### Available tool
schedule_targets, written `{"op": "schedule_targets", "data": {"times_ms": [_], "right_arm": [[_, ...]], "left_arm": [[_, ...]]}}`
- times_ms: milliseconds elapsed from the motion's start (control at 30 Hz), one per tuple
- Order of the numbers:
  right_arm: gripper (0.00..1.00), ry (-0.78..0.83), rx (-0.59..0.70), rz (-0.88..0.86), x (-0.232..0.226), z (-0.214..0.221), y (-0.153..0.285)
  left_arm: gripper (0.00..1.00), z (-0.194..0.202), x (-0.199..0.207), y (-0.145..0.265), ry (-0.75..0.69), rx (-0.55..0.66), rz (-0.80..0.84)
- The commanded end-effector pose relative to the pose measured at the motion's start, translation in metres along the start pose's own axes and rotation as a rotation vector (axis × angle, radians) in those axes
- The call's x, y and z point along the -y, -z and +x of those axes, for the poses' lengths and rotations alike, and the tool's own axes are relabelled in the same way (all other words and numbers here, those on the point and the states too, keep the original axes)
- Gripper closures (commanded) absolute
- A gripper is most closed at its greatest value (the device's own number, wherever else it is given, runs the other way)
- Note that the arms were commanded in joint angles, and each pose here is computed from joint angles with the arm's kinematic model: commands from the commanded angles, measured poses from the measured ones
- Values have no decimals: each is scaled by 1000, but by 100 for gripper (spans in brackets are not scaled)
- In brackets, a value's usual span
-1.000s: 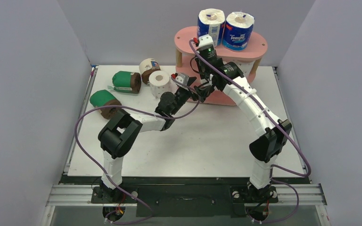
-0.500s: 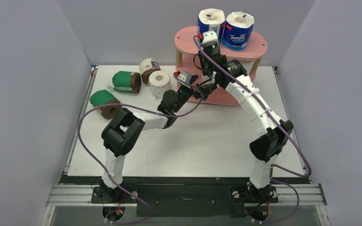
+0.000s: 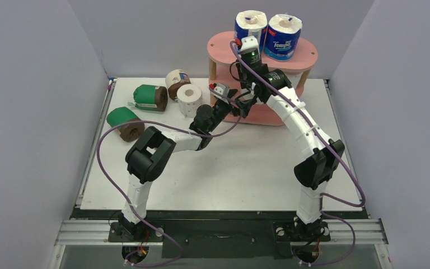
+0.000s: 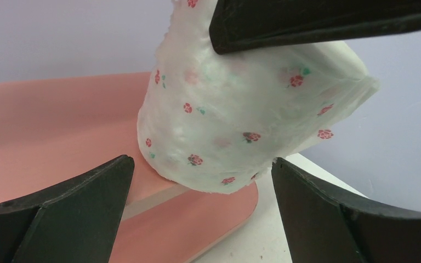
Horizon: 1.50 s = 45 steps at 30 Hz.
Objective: Place and organize the paper towels onto the shelf
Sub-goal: Place the paper towel on the shelf.
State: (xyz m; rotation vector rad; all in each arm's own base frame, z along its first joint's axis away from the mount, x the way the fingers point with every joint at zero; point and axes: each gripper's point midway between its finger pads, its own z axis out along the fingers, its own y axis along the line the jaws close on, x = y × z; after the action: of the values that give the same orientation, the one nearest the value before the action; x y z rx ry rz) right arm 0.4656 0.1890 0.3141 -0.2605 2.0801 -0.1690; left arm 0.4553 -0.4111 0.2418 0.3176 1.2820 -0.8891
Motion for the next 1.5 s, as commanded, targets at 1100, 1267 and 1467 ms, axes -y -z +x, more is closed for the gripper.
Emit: {"op": "schedule_targets", "data": {"times_ms": [1100, 1267, 1467], "right_arm": [[47, -154, 210, 1, 34, -58, 90], [46, -263, 323, 44, 71, -52, 140], [46, -402, 421, 12, 85, 2, 167]], "left_arm": [[3, -15, -7, -24, 23, 47, 17], [3, -17, -9, -24, 20, 47, 17], [3, -20, -9, -29, 13, 44, 17]]}}
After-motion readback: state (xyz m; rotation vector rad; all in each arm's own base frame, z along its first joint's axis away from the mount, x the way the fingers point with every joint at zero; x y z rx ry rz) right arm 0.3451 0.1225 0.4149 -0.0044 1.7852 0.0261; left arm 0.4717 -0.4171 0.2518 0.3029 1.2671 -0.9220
